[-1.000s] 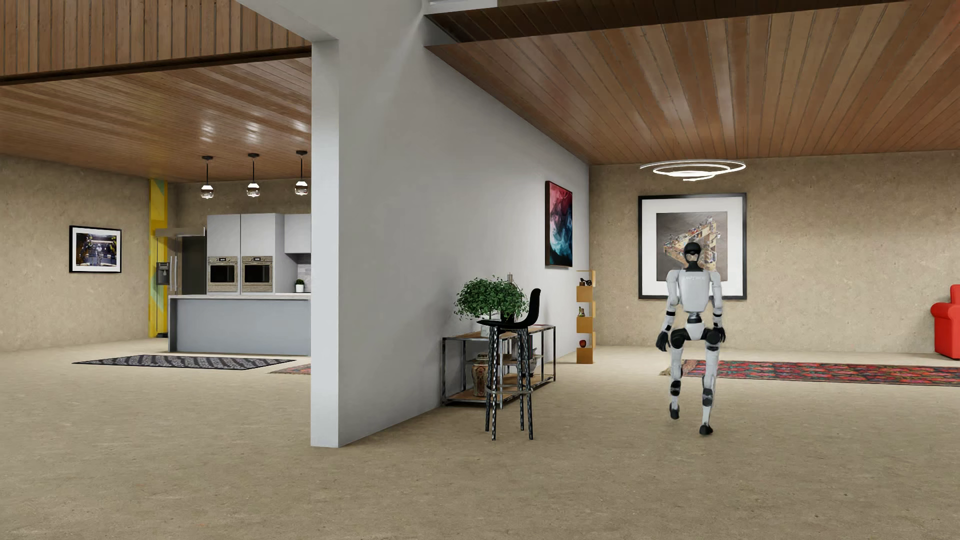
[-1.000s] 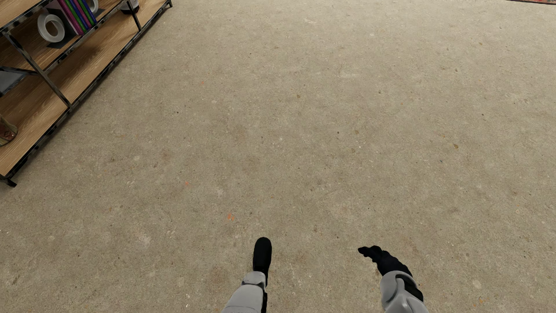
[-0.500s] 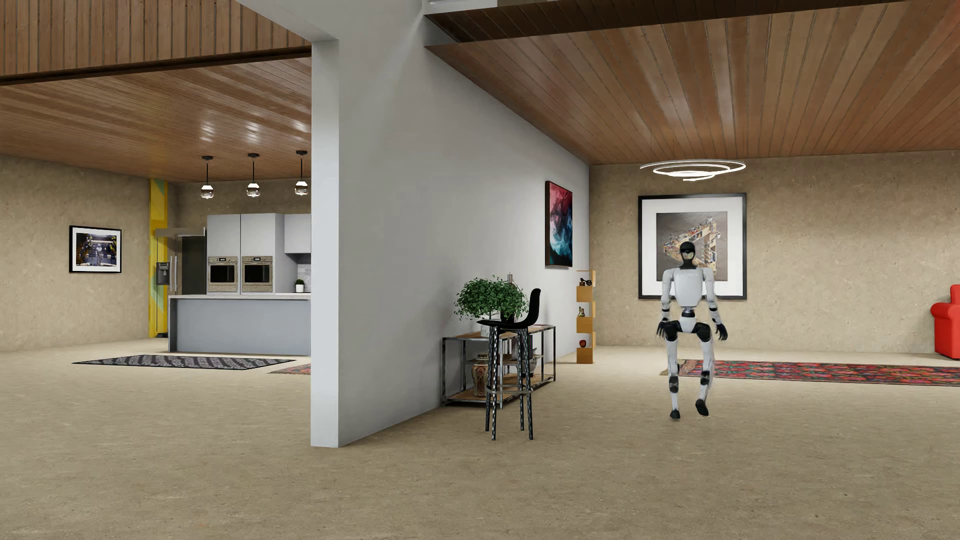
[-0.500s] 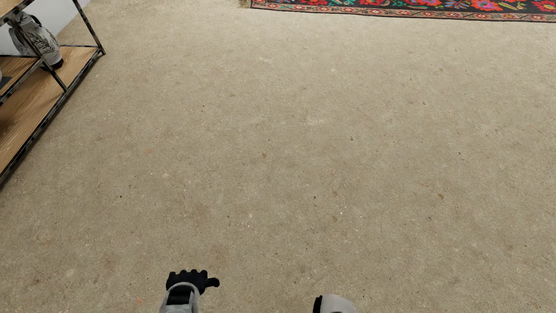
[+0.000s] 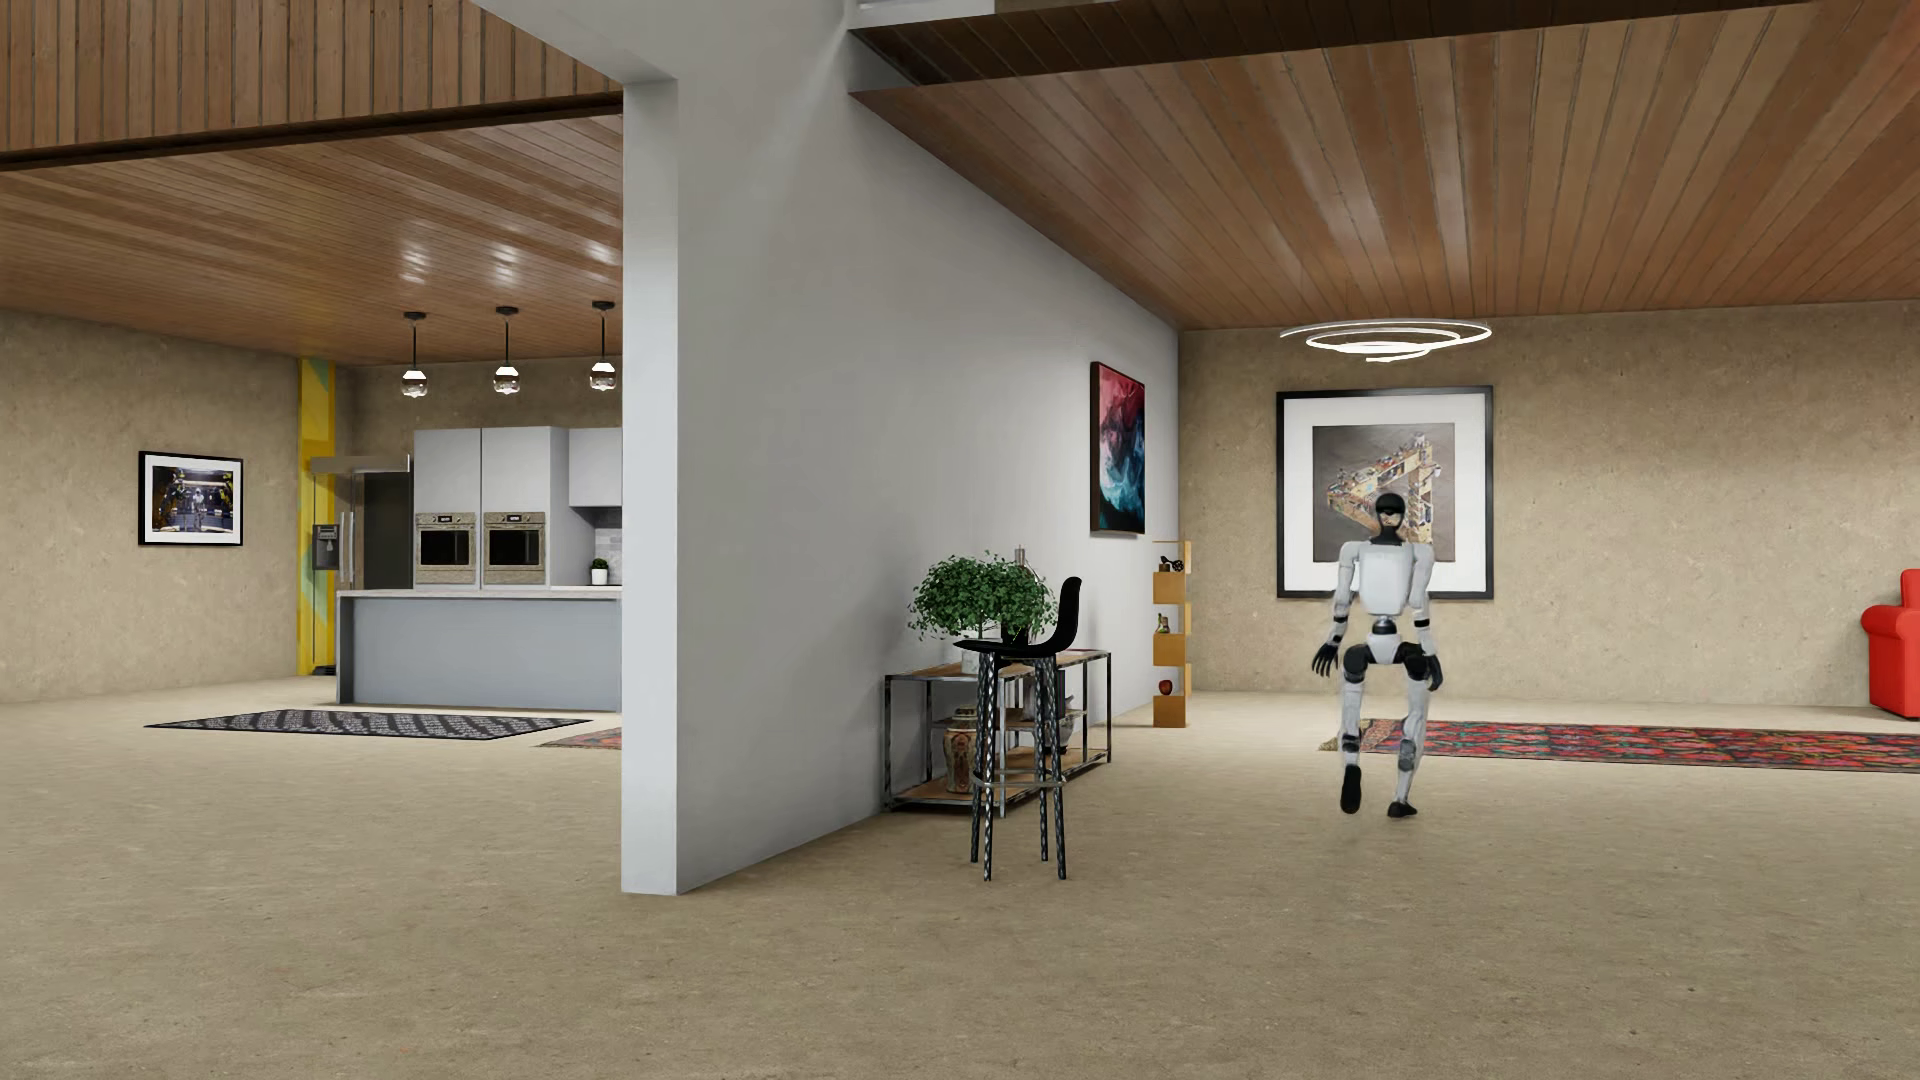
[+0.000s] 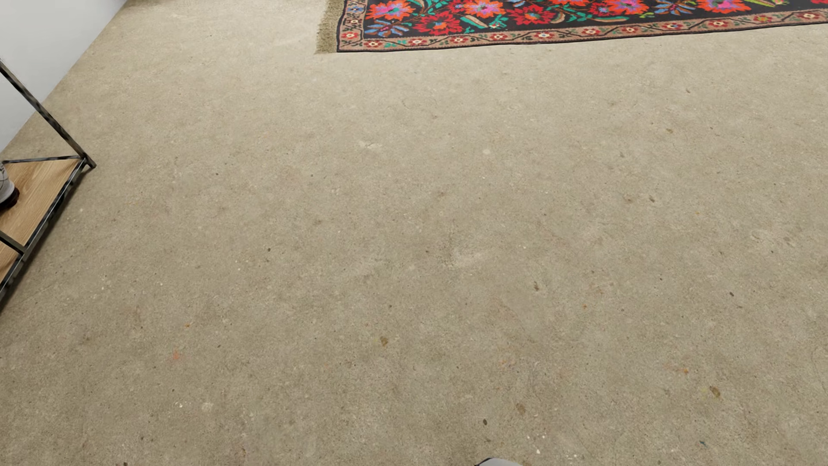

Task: Go to the shelves

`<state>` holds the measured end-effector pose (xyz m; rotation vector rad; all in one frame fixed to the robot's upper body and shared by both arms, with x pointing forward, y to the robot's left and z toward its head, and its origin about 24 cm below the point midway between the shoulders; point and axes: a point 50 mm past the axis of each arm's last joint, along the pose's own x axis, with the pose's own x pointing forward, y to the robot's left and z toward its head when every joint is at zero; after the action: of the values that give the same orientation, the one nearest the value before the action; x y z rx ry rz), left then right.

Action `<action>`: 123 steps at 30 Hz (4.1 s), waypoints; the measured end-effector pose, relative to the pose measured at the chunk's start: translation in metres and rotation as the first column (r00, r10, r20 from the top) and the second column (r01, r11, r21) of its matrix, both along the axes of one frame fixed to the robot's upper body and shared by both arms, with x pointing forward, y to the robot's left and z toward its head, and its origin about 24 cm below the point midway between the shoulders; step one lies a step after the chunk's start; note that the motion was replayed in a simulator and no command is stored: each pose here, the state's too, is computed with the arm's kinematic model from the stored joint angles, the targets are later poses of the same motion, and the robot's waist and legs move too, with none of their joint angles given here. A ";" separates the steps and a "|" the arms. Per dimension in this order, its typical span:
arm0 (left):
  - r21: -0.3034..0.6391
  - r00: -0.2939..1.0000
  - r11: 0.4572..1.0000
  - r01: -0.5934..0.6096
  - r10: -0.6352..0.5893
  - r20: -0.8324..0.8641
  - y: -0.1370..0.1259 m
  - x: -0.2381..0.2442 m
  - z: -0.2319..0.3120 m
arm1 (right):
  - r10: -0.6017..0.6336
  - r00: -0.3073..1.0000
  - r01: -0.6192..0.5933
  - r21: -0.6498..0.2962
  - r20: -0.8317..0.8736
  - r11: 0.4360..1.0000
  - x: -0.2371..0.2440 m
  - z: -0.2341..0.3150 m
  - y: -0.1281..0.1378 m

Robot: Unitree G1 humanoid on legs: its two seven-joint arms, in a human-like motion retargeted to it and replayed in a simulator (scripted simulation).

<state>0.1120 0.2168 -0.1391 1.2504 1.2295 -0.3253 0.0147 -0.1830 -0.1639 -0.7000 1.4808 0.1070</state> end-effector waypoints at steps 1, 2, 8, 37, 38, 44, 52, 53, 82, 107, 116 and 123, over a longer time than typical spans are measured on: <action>-0.015 0.992 0.999 -0.030 0.028 -0.125 -0.003 -0.026 -0.010 | 0.066 0.996 -0.066 -0.001 0.067 0.998 0.028 0.001 0.002; -0.042 0.978 0.998 -0.037 0.027 -0.209 -0.011 -0.049 -0.015 | 0.124 0.979 -0.125 -0.006 0.159 0.992 0.060 0.005 0.005; -0.225 0.942 0.969 -0.105 0.024 -0.334 -0.041 -0.109 -0.022 | 0.350 0.543 -0.311 -0.205 0.763 0.928 0.228 0.091 0.030; -0.001 0.976 0.987 0.160 -0.158 0.150 -0.017 0.051 0.017 | -0.129 0.984 0.140 -0.085 0.123 0.986 0.000 0.005 -0.010; -0.023 0.993 0.994 0.104 -0.103 0.063 -0.014 0.031 0.007 | -0.070 0.986 0.084 -0.091 0.153 0.992 0.019 0.005 -0.011; -0.089 0.983 0.995 0.038 -0.053 -0.178 -0.024 -0.050 -0.015 | 0.288 0.776 -0.205 -0.206 0.561 0.957 0.195 0.061 -0.008; -0.067 0.994 0.997 0.033 -0.040 -0.100 0.005 -0.028 -0.002 | 0.450 0.346 -0.245 -0.384 0.823 0.890 0.272 0.151 0.015; -0.056 0.998 0.998 0.011 -0.015 -0.067 0.006 -0.024 0.000 | 0.465 0.391 -0.269 -0.385 0.794 0.883 0.263 0.139 0.014; -0.068 0.976 0.991 0.119 -0.129 -0.178 0.001 -0.044 -0.011 | 0.322 0.939 -0.315 -0.072 0.123 0.946 0.107 0.019 -0.035; -0.117 0.883 0.985 0.126 -0.058 0.466 -0.055 0.097 0.041 | -0.030 0.999 0.030 0.002 -0.009 1.000 -0.016 0.009 -0.042; -0.009 0.919 0.985 0.174 -0.159 0.361 -0.039 0.089 0.039 | -0.085 0.985 0.090 -0.027 0.150 0.996 0.015 0.014 -0.031; -0.031 0.999 0.999 -0.026 0.027 0.033 -0.018 -0.014 -0.005 | 0.240 0.958 -0.230 -0.081 0.159 0.970 0.087 0.017 -0.039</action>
<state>0.0978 0.1992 -0.1444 1.2079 1.2075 -0.3024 0.1015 -0.2221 -0.1466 -0.9123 1.2399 0.1805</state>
